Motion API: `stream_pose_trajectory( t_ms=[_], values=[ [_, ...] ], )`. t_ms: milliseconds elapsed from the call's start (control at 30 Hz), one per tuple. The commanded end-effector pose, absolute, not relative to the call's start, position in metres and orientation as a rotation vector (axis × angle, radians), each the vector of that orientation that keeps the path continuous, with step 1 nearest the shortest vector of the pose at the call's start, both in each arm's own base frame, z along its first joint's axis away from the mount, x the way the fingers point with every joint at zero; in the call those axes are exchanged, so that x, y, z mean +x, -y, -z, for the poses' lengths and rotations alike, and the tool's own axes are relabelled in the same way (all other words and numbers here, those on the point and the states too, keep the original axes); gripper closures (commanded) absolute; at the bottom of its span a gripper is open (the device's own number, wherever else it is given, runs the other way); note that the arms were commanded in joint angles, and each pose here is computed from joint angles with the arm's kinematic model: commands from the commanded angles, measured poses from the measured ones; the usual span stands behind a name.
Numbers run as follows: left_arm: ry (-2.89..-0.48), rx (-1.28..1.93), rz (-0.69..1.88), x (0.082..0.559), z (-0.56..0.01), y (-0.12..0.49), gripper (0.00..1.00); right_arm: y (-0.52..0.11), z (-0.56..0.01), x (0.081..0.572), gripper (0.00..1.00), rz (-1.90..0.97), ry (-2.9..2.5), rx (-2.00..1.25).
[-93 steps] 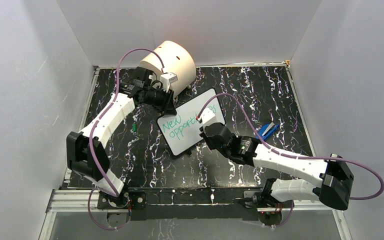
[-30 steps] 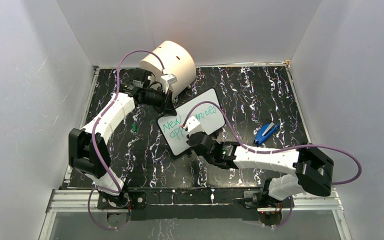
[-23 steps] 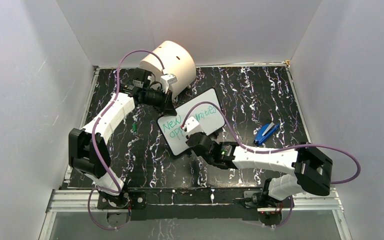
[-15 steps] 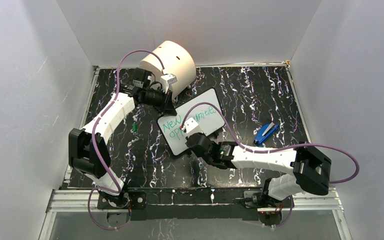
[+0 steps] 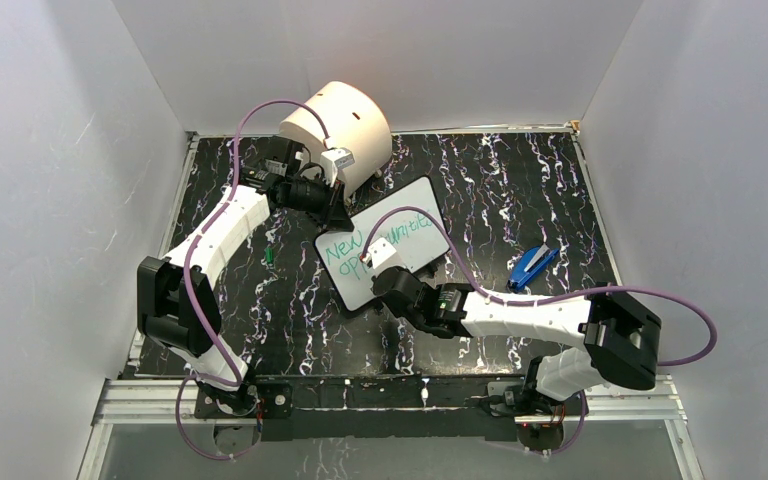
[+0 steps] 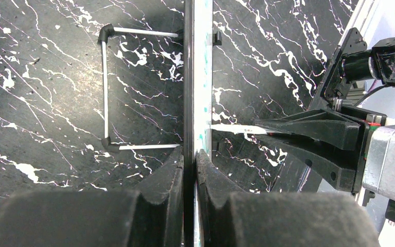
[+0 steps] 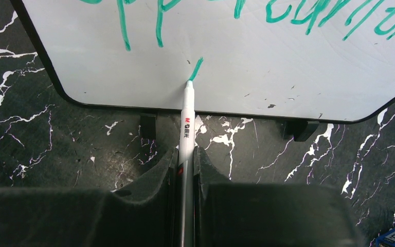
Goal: Write a sentence on the whiteboard
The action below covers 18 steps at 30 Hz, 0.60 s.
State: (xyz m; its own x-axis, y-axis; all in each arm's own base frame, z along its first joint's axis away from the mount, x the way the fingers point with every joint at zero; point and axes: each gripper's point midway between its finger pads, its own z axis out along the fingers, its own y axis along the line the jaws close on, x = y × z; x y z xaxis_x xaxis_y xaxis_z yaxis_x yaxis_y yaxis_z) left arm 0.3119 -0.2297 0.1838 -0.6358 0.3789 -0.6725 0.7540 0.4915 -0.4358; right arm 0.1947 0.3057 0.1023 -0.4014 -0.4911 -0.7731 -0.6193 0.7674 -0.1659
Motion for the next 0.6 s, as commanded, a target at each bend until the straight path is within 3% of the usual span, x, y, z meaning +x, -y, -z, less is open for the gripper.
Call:
stream_pose_trajectory(
  t_ms=[0,567],
  values=[
    [-2.287,0.973,0.981,0.297,-0.174,0.225,1.0,-0.321,-0.113,0.199,1.0,-0.235,-2.052,-0.788],
    [-2.292,0.974,0.99,0.296,-0.172,0.226,1.0,-0.317,-0.142,0.214,1.0,-0.225,-1.954,-0.687]
  ],
)
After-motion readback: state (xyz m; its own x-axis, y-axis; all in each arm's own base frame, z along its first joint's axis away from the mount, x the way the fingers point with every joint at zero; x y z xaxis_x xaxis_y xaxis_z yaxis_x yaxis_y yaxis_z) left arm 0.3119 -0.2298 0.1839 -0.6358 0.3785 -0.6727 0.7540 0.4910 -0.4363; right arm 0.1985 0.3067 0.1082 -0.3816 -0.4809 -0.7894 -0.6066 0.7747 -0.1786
